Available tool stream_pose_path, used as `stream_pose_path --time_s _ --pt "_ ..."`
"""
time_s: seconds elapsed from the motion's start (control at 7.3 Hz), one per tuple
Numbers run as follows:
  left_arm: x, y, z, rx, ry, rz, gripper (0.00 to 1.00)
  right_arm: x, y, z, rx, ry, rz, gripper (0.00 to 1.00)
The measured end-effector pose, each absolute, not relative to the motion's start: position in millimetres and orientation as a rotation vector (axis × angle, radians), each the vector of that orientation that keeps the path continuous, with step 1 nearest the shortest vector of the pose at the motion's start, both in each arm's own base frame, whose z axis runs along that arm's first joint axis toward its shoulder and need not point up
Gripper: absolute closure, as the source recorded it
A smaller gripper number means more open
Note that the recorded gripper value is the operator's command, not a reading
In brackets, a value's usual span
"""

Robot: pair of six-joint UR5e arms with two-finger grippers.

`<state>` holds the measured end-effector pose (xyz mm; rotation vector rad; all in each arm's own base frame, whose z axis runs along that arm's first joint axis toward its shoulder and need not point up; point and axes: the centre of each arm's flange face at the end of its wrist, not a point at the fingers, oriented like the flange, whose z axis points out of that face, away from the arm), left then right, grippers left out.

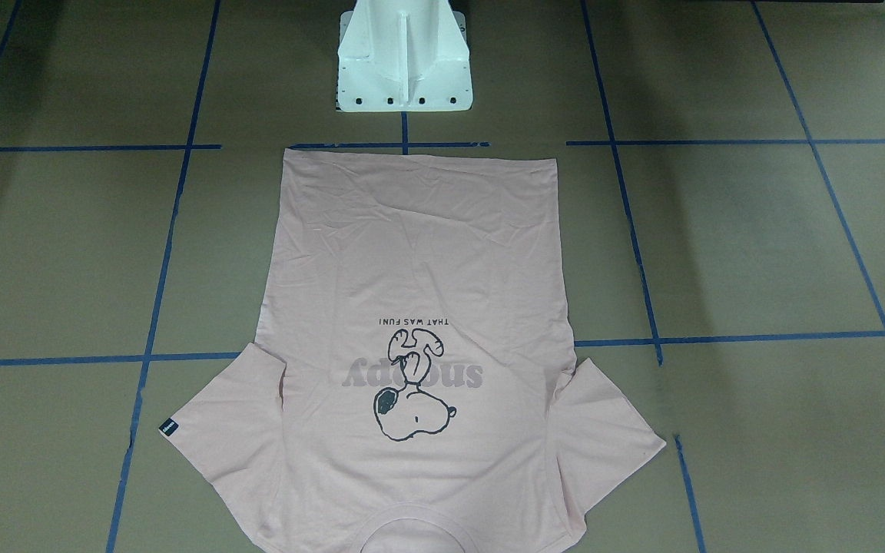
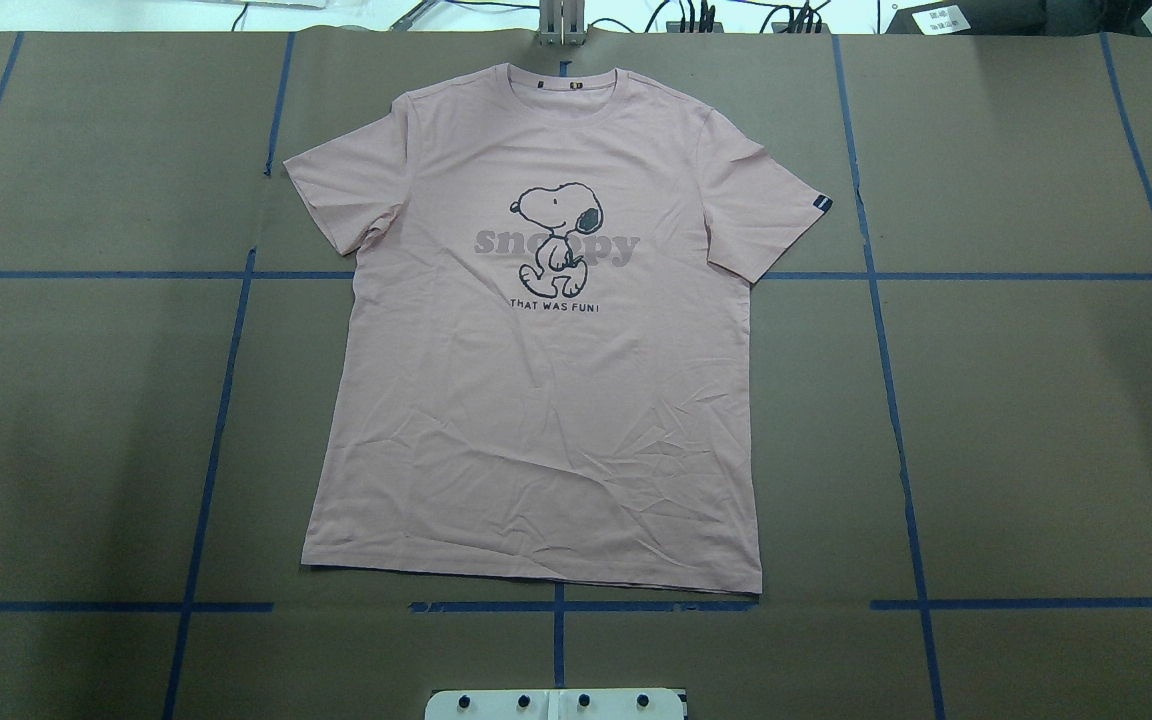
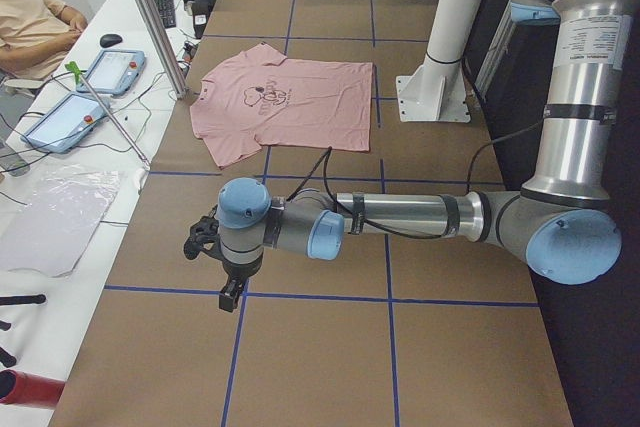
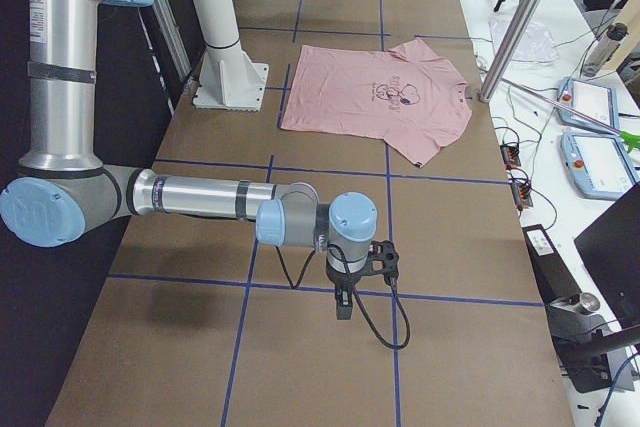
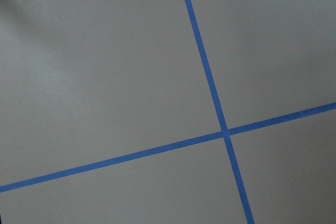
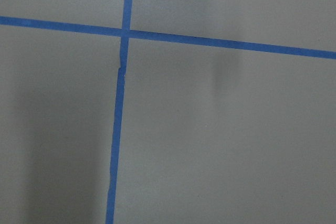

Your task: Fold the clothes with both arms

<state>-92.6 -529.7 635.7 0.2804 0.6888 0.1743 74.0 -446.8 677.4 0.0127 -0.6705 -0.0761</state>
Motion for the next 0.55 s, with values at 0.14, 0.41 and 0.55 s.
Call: stream_pose_path --time_s 0.14,0.41,0.55 --pt "-92.2 -530.0 635.1 0.288 0.688 0.178 0.0 74.0 -446.9 677.1 0.013 -0.671 -0.075 0.0" --pt "-91.7 -530.4 635.8 0.305 0.685 0.186 0.0 74.0 -447.1 675.9 0.015 -0.672 -0.074 0.0" --pt "-91.6 -530.5 635.6 0.308 0.686 0.188 0.0 73.9 -447.7 673.2 0.02 -0.673 -0.075 0.0"
